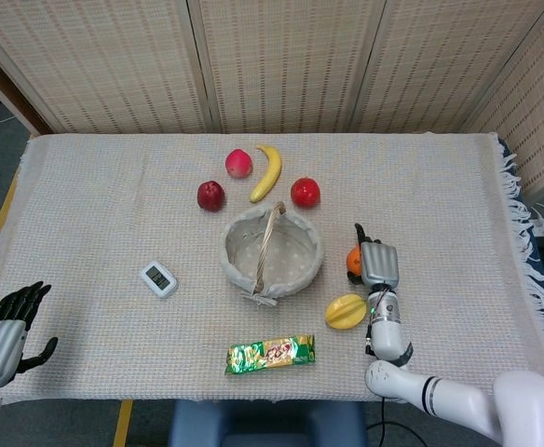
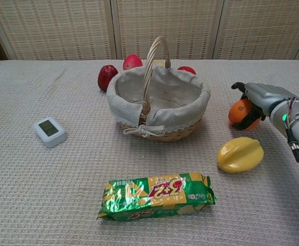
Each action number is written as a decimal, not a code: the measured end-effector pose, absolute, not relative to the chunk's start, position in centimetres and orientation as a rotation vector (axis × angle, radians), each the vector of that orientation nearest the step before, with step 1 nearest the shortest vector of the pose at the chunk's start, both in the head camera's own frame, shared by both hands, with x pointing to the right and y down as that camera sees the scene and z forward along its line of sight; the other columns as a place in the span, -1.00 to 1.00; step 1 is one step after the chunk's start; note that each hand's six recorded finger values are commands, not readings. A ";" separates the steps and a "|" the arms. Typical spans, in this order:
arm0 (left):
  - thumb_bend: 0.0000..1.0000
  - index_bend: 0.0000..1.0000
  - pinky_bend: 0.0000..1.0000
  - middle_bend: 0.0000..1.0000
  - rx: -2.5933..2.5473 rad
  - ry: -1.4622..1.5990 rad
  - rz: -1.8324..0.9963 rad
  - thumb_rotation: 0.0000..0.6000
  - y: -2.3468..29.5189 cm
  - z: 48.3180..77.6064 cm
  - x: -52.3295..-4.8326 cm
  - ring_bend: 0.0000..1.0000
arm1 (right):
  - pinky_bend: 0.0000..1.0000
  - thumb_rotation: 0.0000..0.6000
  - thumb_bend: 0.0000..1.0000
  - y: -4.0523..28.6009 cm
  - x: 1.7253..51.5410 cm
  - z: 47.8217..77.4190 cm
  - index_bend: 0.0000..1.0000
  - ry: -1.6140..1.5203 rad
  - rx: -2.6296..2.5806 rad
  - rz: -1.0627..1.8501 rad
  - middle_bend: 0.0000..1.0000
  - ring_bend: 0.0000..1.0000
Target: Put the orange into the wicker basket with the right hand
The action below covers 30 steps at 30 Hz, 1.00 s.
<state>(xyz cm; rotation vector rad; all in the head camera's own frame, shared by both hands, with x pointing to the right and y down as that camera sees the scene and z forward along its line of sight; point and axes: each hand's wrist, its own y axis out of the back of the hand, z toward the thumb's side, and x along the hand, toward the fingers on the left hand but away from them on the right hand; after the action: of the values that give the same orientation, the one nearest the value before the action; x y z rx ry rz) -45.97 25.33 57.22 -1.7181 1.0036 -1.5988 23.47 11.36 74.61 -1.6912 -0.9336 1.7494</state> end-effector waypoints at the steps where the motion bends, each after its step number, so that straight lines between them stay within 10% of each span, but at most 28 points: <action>1: -0.30 -1.00 -0.87 -1.00 -1.717 1.004 -1.599 1.00 25.3 57.2 -46.0 -1.00 | 0.27 1.00 -0.41 11.3 23.4 74.4 -0.75 -0.943 -1.694 1.734 0.13 0.15; 21: -0.30 -1.00 -0.87 -1.00 -1.717 0.984 -1.596 1.00 25.4 57.5 -45.5 -1.00 | 0.27 1.00 -0.41 8.2 20.9 63.5 -0.49 -1.237 -1.941 1.374 0.15 0.13; 30: -0.30 -1.00 -0.87 -1.00 -1.719 0.992 -1.597 1.00 25.3 57.4 -45.6 -1.00 | 0.13 1.00 -0.41 9.9 14.0 63.5 -0.40 -1.161 -2.054 1.267 0.15 0.03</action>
<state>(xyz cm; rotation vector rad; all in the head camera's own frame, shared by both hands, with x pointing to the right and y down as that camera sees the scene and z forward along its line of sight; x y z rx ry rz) -45.64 25.31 57.42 -1.7194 0.9923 -1.5974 13.97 9.91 63.47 -2.0537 -1.1606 1.2673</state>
